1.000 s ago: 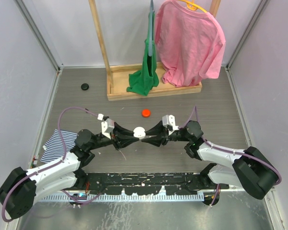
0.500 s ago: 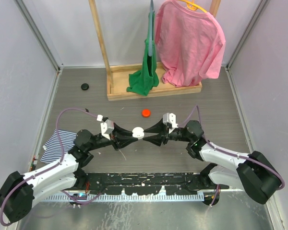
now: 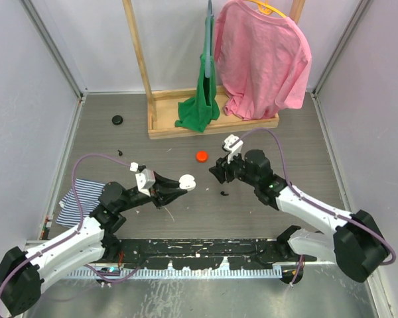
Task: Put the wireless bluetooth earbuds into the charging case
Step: Adjust the charging case.
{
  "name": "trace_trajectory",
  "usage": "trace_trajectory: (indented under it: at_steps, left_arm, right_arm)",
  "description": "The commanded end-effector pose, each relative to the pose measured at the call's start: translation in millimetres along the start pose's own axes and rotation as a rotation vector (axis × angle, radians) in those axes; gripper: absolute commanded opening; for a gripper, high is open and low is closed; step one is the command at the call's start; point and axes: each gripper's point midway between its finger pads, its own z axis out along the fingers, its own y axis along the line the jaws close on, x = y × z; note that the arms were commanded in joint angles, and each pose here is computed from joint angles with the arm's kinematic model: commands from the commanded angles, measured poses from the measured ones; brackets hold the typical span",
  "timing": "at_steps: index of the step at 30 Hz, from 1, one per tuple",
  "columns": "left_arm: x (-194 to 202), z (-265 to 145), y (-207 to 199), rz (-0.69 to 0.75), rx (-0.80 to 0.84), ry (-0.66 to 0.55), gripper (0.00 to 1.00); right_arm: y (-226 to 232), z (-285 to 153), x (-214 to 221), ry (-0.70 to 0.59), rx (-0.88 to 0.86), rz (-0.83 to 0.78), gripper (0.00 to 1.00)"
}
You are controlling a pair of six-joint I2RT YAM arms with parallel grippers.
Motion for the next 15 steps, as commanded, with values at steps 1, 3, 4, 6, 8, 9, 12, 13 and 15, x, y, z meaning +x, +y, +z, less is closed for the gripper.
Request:
trace_trajectory:
  at_steps: [1,3,4,6,8,9,12,13,15]
  left_arm:
    - [-13,0,6,0.052,-0.034,-0.041,0.00]
    - [-13,-1,7,0.051,-0.040,-0.041,0.00]
    - [-14,-1,7,0.052,-0.042,-0.042,0.00]
    - [-14,-2,7,0.052,-0.045,-0.044,0.00]
    - [-14,-2,8,0.052,-0.050,-0.043,0.00]
    - [-14,-2,9,0.051,-0.053,-0.040,0.00]
    - [-14,-2,9,0.047,-0.053,-0.038,0.00]
    - [-14,-2,8,0.047,-0.052,-0.040,0.00]
    - [-15,-2,8,0.046,-0.052,-0.042,0.00]
  right_arm:
    - [-58,0,21,0.161,0.279,0.025,0.53]
    - [-73,5,33,0.215,0.314,0.054,0.54]
    - [-79,7,36,0.231,0.325,0.071,0.54]
    - [-91,11,43,0.259,0.339,0.103,0.55]
    - [-104,14,49,0.280,0.355,0.149,0.56]
    - [-109,15,52,0.288,0.354,0.171,0.56]
    - [-125,19,58,0.305,0.359,0.236,0.57]
    - [-130,20,61,0.312,0.358,0.261,0.57]
    - [-136,20,68,0.332,0.356,0.314,0.57]
